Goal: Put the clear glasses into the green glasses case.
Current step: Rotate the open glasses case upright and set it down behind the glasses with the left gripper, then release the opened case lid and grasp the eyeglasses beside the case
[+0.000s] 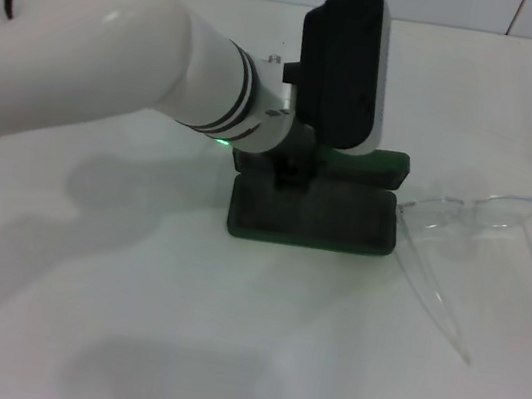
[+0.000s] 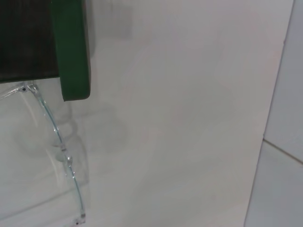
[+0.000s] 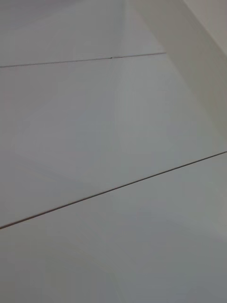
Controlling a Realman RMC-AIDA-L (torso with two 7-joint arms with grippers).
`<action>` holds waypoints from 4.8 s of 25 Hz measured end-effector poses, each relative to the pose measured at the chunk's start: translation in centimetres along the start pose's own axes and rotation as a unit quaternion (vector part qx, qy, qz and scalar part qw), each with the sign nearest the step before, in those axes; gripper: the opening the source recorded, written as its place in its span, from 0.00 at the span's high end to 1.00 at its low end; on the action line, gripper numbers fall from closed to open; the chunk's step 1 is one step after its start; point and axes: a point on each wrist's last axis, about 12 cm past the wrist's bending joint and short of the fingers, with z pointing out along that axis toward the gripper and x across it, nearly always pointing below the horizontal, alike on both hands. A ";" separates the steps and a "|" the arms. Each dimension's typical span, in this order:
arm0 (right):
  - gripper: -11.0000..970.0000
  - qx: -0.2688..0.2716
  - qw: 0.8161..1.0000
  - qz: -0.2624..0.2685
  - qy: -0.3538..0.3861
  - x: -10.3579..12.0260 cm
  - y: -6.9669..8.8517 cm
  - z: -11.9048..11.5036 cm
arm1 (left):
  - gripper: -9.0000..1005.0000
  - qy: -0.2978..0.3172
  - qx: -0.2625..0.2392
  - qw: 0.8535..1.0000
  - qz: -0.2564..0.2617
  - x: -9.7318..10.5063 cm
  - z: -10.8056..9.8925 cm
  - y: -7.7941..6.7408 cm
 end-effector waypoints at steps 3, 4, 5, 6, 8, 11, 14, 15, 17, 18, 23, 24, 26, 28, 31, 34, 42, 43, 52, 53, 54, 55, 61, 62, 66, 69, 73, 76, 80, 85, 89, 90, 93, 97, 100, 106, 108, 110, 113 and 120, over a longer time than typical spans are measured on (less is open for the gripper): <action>0.24 0.000 1.000 0.000 0.000 0.0 0.0 0.0 | 0.90 -0.001 0.002 1.000 0.000 -0.1 0.2 0.0; 0.24 0.000 1.000 0.000 0.000 0.0 0.0 0.0 | 0.90 -0.001 0.002 1.000 0.001 -0.1 0.2 -0.1; 0.24 0.001 1.000 0.000 0.000 0.0 0.0 -0.1 | 0.90 -0.002 0.001 1.000 0.001 -0.1 0.2 -0.1; 0.24 0.001 1.000 0.000 0.001 0.0 0.0 -0.1 | 0.90 -0.003 0.001 1.000 0.000 -0.2 0.2 -0.1; 0.24 0.003 1.000 -0.001 0.001 0.0 0.1 -0.3 | 0.90 -0.008 0.001 1.000 -0.005 -0.3 0.3 -0.1; 0.24 0.004 1.000 -0.001 0.002 -0.1 0.1 -0.4 | 0.90 -0.010 0.000 1.000 -0.007 -0.4 0.3 -0.1; 0.24 0.003 1.000 -0.001 0.001 -0.1 0.1 -0.5 | 0.90 -0.009 0.000 1.000 -0.005 -0.4 0.4 -0.3; 0.24 0.002 1.000 -0.001 -0.001 -0.1 0.2 -0.5 | 0.90 -0.009 -0.001 1.000 -0.004 -0.4 0.4 -0.3; 0.24 0.001 1.000 -0.002 -0.004 -0.2 0.2 -0.5 | 0.90 -0.011 -0.003 1.000 -0.004 -0.4 0.5 -0.4; 0.24 0.001 1.000 -0.003 -0.005 -0.2 0.2 -0.6 | 0.90 -0.011 -0.004 1.000 -0.005 -0.4 0.5 -0.4; 0.24 0.004 1.000 -0.004 -0.007 -0.4 0.3 -0.8 | 0.87 -0.011 -0.006 1.000 0.002 -0.5 0.6 -0.6; 0.24 0.004 1.000 -0.004 -0.007 -0.4 0.3 -0.9 | 0.87 -0.011 -0.006 1.000 0.005 -0.5 0.6 -0.6; 0.24 0.005 1.000 -0.005 -0.009 -0.4 0.3 -1.0 | 0.85 -0.013 -0.009 1.000 0.006 -0.6 0.6 -0.6; 0.24 0.006 1.000 -0.008 -0.013 -0.6 0.3 -1.1 | 0.84 -0.016 -0.013 1.000 0.007 -0.6 0.6 -0.6; 0.24 0.010 1.000 -0.011 -0.018 -0.8 0.4 -1.4 | 0.78 -0.017 -0.016 1.000 0.015 -0.7 0.6 -0.6; 0.24 0.013 1.000 -0.012 -0.017 -0.8 0.4 -1.6 | 0.66 -0.017 -0.017 0.999 0.024 -0.8 0.6 -0.6; 0.24 0.014 1.000 -0.016 -0.016 -0.8 0.4 -1.6 | 0.60 -0.019 -0.015 0.999 0.031 -1.1 0.4 -0.7; 0.24 0.014 1.000 -0.016 -0.016 -0.8 0.4 -1.6 | 0.60 -0.020 -0.015 0.999 0.031 -1.2 0.3 -0.7; 0.24 0.014 1.000 -0.017 -0.018 -0.8 0.4 -1.6 | 0.59 -0.017 -0.004 1.000 0.017 -1.0 -0.1 -0.6; 0.24 0.014 1.000 -0.017 -0.018 -0.8 0.4 -1.6 | 0.59 -0.019 -0.002 1.000 0.014 -1.0 -0.1 -0.6; 0.24 0.014 1.000 -0.017 -0.018 -0.8 0.4 -1.6 | 0.59 -0.021 0.000 1.000 0.012 -1.0 -0.1 -0.6; 0.24 0.014 1.000 -0.017 -0.018 -0.8 0.4 -1.6 | 0.59 -0.022 0.002 1.000 0.009 -1.0 -0.1 -0.7; 0.24 0.015 1.000 -0.018 -0.020 -0.7 0.4 -1.5 | 0.58 -0.020 0.005 1.000 -0.001 -0.4 0.2 -0.9; 0.24 0.015 1.000 -0.018 -0.020 -0.7 0.5 -1.5 | 0.58 -0.020 0.006 1.000 -0.003 -0.2 0.2 -1.0; 0.24 0.015 1.000 -0.017 -0.021 -0.6 0.5 -1.5 | 0.58 -0.018 0.010 1.000 -0.009 0.0 0.4 -1.2; 0.24 0.015 1.000 -0.016 -0.021 -0.6 0.6 -1.6 | 0.58 -0.019 0.012 1.000 -0.012 0.1 0.4 -1.3; 0.24 0.014 1.000 -0.016 -0.022 -0.6 0.6 -1.6 | 0.58 -0.020 0.014 1.000 -0.011 0.0 0.4 -1.4; 0.24 0.013 1.000 -0.016 -0.021 -0.6 0.6 -1.6 | 0.58 -0.019 0.016 1.000 -0.011 0.1 0.4 -1.6; 0.24 0.014 1.000 -0.017 -0.021 -0.7 0.6 -1.7 | 0.58 -0.022 0.016 1.000 -0.010 0.0 0.2 -1.7; 0.24 0.014 1.000 -0.017 -0.021 -0.7 0.6 -1.7 | 0.58 -0.023 0.019 1.000 -0.010 -0.1 0.0 -1.7; 0.24 0.013 1.000 -0.017 -0.021 -0.7 0.6 -1.7 | 0.58 -0.028 0.019 0.999 -0.007 -0.4 -0.4 -1.8; 0.24 0.013 1.000 -0.017 -0.022 -0.7 0.6 -1.7 | 0.58 -0.029 0.019 0.999 -0.006 -0.5 -0.5 -1.9; 0.24 0.013 1.000 -0.018 -0.022 -0.7 0.6 -1.7 | 0.58 -0.035 0.019 0.999 -0.003 -0.9 -0.9 -1.9; 0.24 0.013 1.000 -0.018 -0.022 -0.7 0.6 -1.7 | 0.58 -0.040 0.017 0.999 -0.002 -1.3 -1.3 -1.8; 0.25 0.013 1.000 -0.018 -0.022 -0.7 0.6 -1.7 | 0.58 -0.043 0.017 0.999 0.000 -1.5 -1.6 -1.8; 0.27 0.013 1.000 -0.018 -0.022 -0.7 0.7 -1.8 | 0.58 -0.060 0.018 0.998 -0.015 -2.1 -2.7 -1.4; 0.28 0.012 1.000 -0.016 -0.024 -0.7 0.7 -1.8 | 0.58 -0.080 0.030 0.996 -0.035 -2.6 -3.6 -1.0; 0.28 0.011 0.999 -0.014 -0.026 -0.7 0.8 -1.8 | 0.58 -0.111 0.045 0.992 -0.052 -3.1 -4.8 -0.7; 0.30 0.004 1.000 -0.014 -0.023 -0.8 0.9 -1.8 | 0.52 -0.174 0.060 0.980 -0.080 -3.5 -7.3 -0.1; 0.32 -0.179 0.978 -0.026 0.107 -1.2 0.9 1.5 | 0.49 -0.316 0.012 0.929 -0.192 -1.0 -14.8 1.1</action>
